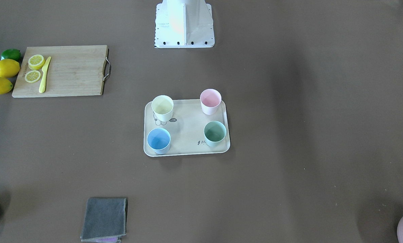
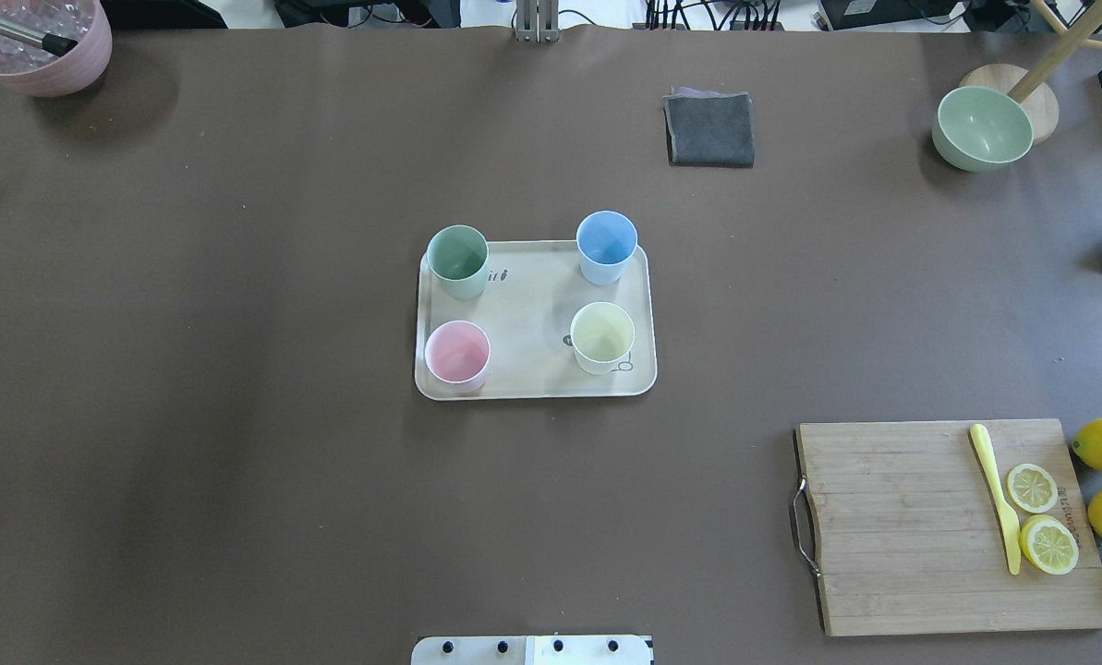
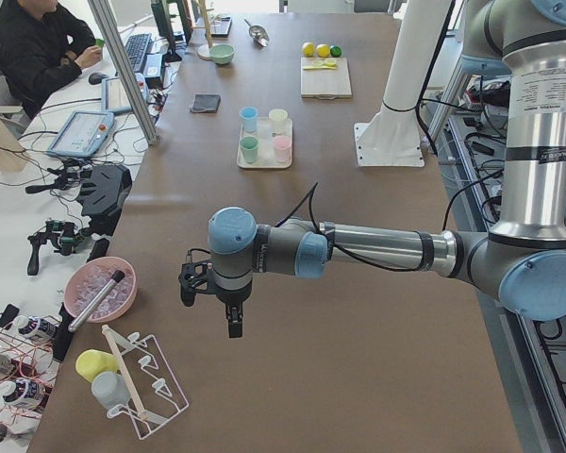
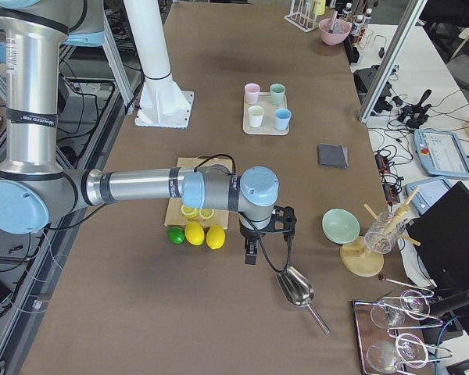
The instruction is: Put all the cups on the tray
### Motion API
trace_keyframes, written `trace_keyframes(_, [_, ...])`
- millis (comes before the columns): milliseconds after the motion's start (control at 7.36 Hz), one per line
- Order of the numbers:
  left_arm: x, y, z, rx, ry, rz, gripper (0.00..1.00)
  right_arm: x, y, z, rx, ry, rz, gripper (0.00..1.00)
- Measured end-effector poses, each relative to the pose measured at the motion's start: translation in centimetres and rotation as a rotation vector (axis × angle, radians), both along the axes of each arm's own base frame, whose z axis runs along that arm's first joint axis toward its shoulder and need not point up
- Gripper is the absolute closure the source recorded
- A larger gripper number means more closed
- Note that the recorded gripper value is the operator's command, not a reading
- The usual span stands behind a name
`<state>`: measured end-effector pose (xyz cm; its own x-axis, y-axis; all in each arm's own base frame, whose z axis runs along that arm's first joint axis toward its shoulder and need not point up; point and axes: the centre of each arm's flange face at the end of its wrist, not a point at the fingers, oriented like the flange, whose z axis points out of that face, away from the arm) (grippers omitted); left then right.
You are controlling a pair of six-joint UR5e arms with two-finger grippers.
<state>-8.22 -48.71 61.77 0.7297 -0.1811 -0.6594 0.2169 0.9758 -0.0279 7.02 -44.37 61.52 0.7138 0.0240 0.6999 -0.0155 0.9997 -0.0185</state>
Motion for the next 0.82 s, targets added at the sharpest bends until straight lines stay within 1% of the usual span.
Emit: trace_keyframes(816, [0.05,0.00,0.14,-0.004,0.001,0.000,0.02,-0.01,-0.03,-0.22,0.002,-0.002,0.003,0.00])
